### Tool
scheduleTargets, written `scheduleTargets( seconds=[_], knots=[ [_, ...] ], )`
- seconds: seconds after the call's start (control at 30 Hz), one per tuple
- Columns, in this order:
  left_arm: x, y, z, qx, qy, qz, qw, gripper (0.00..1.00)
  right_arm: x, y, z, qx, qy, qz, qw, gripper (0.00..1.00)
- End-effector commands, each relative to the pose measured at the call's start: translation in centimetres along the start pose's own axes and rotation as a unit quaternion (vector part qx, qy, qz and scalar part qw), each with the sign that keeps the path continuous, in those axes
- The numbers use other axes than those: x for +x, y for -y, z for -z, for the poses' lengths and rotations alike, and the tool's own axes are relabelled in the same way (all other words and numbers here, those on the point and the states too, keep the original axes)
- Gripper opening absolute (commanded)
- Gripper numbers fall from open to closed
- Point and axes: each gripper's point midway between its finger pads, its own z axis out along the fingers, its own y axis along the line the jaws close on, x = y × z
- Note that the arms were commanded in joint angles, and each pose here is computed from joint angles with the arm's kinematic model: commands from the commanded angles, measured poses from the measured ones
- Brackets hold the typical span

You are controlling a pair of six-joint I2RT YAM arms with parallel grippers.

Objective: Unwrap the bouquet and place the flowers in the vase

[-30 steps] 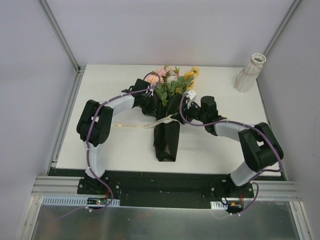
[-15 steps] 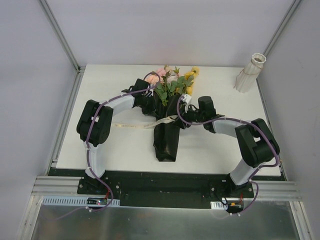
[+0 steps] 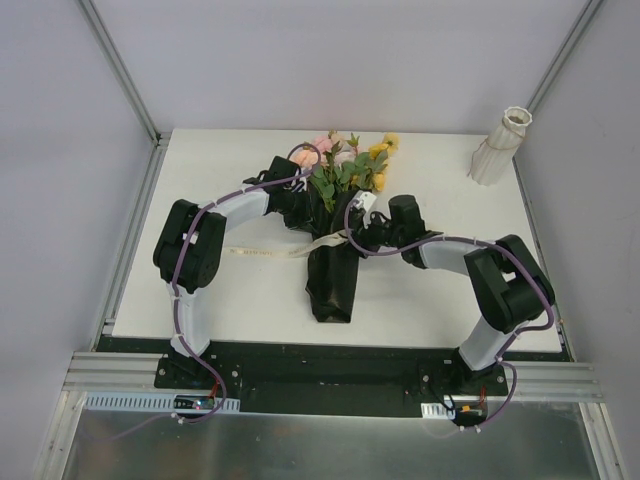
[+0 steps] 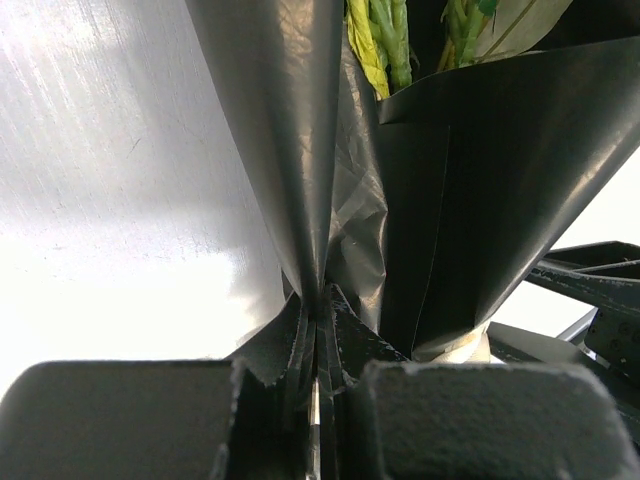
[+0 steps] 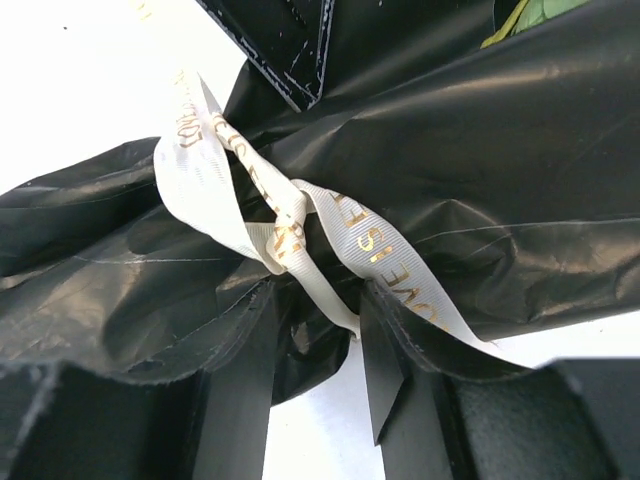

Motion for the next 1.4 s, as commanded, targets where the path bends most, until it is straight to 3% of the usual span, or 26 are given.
scheduleTargets(
  seconds=[0.0, 0.2, 0.27, 0.33, 0.67, 0.93, 1.1, 1.37],
  knots=[
    [-0.6, 1.7, 0.9, 0.019, 0.006, -0.023, 1.000, 0.00, -1.8, 1.0, -0.6, 0.036, 0.031, 0.059, 0.997, 0.42],
    [-0.7, 1.8, 1.0, 0.018, 0.010, -0.025, 0.999, 0.00, -1.5, 1.2, -0.7, 0.055, 0.031, 0.076, 0.995, 0.27],
    [-0.7, 1.7, 1.0, 0.015, 0.011, -0.023, 1.000, 0.00, -1.4, 1.3, -0.7, 0.061, 0.029, 0.080, 0.995, 0.17],
    [-0.8, 1.2, 1.1, 0.001, 0.018, -0.015, 1.000, 0.00, -1.6, 1.8, -0.5, 0.076, 0.030, 0.083, 0.993, 0.01],
    [-0.9, -1.5, 2.8, -0.079, 0.059, -0.007, 0.995, 0.00, -4.5, 5.7, 2.9, 0.245, 0.095, 0.029, 0.964, 0.00],
    [-0.9, -1.8, 3.1, -0.089, 0.065, -0.008, 0.994, 0.00, -6.1, 6.5, 5.7, 0.306, 0.150, -0.043, 0.939, 0.00],
    [-0.9, -2.4, 3.2, -0.102, 0.069, -0.010, 0.992, 0.00, -5.2, 8.8, 8.1, 0.396, 0.172, -0.131, 0.892, 0.00],
    [-0.4, -3.1, 3.2, -0.117, 0.055, -0.022, 0.991, 0.00, -2.5, 11.0, 12.3, 0.466, 0.181, -0.274, 0.821, 0.00]
  ],
)
